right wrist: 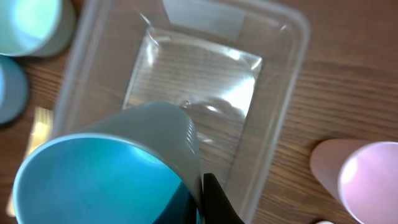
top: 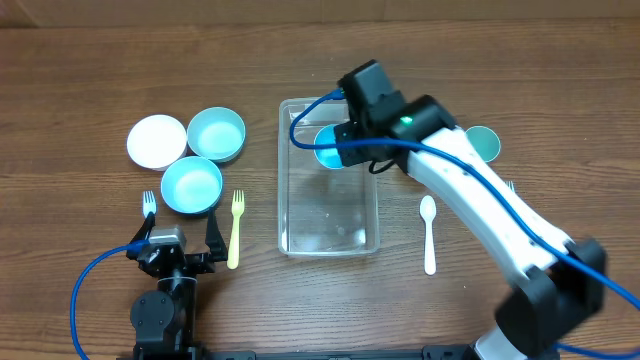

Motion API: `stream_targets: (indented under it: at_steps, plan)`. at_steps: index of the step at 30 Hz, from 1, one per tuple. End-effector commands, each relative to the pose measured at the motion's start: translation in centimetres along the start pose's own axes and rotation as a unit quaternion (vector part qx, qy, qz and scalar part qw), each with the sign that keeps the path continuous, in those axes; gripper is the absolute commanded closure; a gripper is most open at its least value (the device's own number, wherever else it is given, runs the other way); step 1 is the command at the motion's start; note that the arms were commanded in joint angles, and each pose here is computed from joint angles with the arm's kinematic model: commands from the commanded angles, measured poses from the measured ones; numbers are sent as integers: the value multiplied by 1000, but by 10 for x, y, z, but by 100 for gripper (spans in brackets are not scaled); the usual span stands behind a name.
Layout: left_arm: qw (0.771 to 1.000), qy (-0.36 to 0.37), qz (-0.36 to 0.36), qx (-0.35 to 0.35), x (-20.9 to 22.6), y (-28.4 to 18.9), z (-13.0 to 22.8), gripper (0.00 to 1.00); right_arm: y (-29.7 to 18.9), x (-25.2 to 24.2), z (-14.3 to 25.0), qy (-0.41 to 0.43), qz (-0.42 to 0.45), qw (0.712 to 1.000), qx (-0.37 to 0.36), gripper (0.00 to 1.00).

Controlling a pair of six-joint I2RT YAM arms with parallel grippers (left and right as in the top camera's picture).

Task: Pack container
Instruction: 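Carry the blue cup into the clear container and release it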

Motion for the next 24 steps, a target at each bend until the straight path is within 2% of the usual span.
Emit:
stream_targets:
  at_steps: [1,11,15,24]
  plan:
    - [1000,12,-11,-4,3,0,0,0,15,5,-8,5,-1,1000,-5,95]
    - [1000,12,-11,-4,3,0,0,0,24,11,-22,22,-13,999,-48,94]
    - [1000,12,-11,-4,3,0,0,0,31,11,-21,22,-10,999,-42,94]
    - [1000,12,-11,-4,2,0,0,0,83,8,-16,32,14,999,1,94]
Point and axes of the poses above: each gripper's point midway between its finger pads, its own y axis out along the fingers, its own x axis along the line the jaws close on, z = x × y, the point moved 10 cm from there along -y, back along the fingers, and after that the axes turned 10 degrees about y, right-handed, at the moved point
